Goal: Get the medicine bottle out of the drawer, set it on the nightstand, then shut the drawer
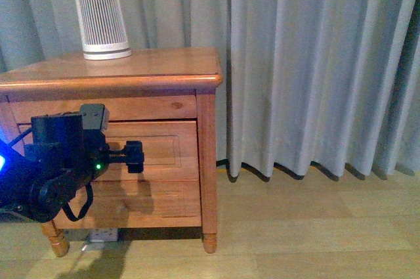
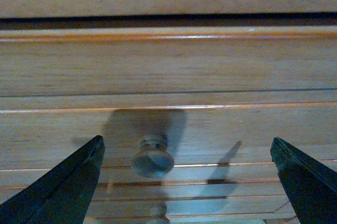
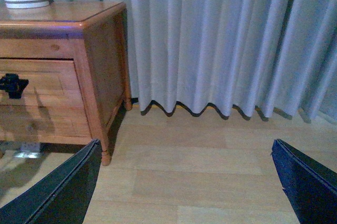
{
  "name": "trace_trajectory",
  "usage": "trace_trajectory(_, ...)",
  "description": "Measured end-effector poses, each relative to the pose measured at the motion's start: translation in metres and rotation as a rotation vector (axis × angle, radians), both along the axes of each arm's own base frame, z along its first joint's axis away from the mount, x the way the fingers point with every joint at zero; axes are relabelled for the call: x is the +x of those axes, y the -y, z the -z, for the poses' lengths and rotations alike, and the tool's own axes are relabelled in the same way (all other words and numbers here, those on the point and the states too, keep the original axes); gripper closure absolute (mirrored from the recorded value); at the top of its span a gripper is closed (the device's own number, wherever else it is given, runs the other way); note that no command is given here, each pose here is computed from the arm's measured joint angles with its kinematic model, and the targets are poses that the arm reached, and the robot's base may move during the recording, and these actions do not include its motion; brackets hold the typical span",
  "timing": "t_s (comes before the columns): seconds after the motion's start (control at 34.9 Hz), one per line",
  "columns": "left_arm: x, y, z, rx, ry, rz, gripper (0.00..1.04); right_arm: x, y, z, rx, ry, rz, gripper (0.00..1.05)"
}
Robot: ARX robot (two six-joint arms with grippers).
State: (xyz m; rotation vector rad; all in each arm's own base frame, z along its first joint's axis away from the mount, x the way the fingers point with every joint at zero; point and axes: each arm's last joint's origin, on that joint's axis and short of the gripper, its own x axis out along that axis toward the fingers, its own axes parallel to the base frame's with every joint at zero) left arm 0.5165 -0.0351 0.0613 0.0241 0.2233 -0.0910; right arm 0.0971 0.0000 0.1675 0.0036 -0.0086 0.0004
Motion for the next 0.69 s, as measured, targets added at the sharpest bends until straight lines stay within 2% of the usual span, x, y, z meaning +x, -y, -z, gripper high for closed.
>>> trace_trajectory(0.46, 0.003, -0.011, 0.022, 0.035, -0.039, -0.033, 0.07, 0.0, 0.0, 0.0, 0.0, 0.0, 0.0, 0.07)
trace_trajectory(0.69, 0.009, -0.01, 0.02, 0.037, -0.027, -0.027, 0.07, 0.0, 0.0, 0.0, 0.0, 0.0, 0.0, 0.07)
